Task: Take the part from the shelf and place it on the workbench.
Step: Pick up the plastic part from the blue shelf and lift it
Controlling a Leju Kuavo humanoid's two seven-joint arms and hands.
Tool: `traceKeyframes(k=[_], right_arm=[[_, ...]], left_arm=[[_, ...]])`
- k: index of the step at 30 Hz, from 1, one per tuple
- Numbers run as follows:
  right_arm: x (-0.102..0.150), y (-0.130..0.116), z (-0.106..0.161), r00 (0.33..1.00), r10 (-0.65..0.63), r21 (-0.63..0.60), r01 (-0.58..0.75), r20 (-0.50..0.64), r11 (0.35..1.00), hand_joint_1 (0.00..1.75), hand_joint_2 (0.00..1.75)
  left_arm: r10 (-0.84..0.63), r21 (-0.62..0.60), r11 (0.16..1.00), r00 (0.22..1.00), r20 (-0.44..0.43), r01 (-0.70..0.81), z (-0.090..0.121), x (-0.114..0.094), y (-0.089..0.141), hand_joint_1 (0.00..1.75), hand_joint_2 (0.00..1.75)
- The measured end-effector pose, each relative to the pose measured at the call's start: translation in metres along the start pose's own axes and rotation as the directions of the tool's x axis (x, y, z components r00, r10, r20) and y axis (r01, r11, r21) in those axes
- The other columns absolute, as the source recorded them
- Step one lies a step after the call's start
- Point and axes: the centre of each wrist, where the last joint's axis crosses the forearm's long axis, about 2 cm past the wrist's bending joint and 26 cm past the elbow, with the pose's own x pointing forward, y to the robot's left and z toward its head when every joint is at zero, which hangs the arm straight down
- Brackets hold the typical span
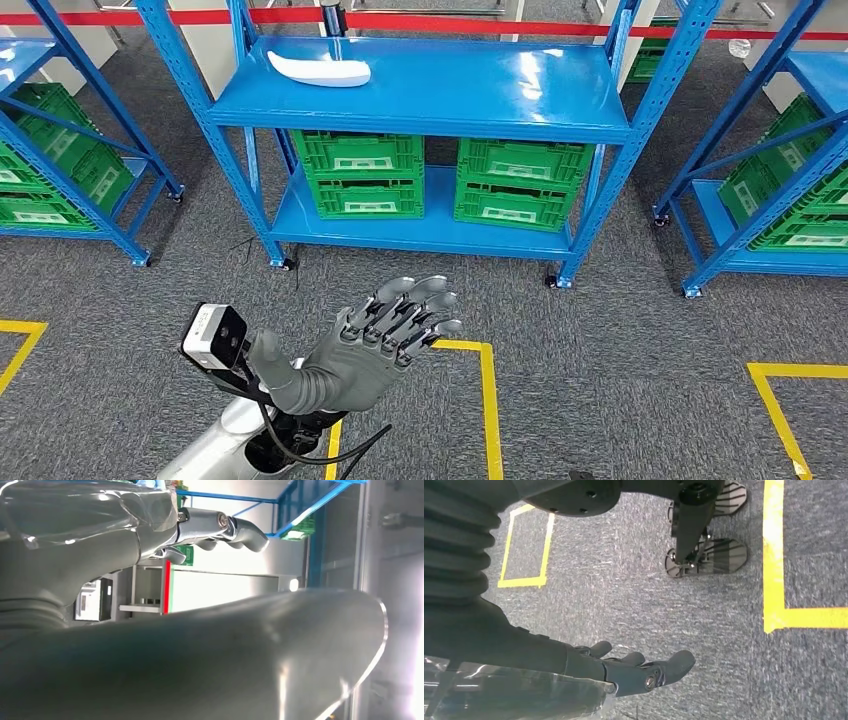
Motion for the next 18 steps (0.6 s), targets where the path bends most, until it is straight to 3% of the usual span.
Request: traceKeyframes(k=[18], right_arm=[[0.0103, 0.0029, 0.0004, 0.999, 0.046, 0.009, -0.046, -0.023, 0.999, 0.0, 0.0]], left_arm=[[-0.089, 0.04, 0.995, 0.995, 0.034, 0.088, 0.0047, 0.0037, -0.0022, 0.0, 0.0]])
